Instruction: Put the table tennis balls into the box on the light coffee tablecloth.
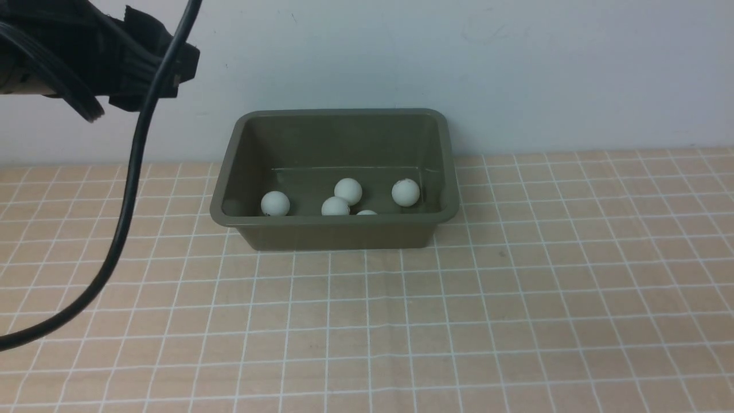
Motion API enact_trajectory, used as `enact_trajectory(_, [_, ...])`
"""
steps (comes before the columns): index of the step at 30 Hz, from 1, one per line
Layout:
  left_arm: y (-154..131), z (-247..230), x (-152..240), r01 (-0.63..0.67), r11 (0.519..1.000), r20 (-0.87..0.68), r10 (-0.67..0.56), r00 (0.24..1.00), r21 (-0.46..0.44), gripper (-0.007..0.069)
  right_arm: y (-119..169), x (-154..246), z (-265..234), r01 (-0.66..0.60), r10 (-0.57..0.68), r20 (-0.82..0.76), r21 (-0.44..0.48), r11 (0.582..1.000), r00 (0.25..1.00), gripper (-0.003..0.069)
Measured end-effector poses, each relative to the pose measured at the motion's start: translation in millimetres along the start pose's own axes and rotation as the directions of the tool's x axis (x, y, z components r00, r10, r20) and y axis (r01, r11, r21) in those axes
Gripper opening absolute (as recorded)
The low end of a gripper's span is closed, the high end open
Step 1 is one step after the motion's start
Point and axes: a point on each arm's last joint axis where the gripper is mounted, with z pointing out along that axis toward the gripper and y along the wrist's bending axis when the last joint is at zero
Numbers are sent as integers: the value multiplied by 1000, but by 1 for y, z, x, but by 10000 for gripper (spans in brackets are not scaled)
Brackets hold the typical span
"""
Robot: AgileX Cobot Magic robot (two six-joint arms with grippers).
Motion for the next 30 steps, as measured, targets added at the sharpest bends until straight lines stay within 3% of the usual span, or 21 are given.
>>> enact_trajectory(21, [-3,0,0,38,999,3,-39,999,31,403,2,21,7,-16,16,-48,-8,1000,999,470])
enact_trajectory(30, [-4,0,1,47,998,-17,-47,999,44,403,-4,27,12,4,-13,114,78,997,993,470])
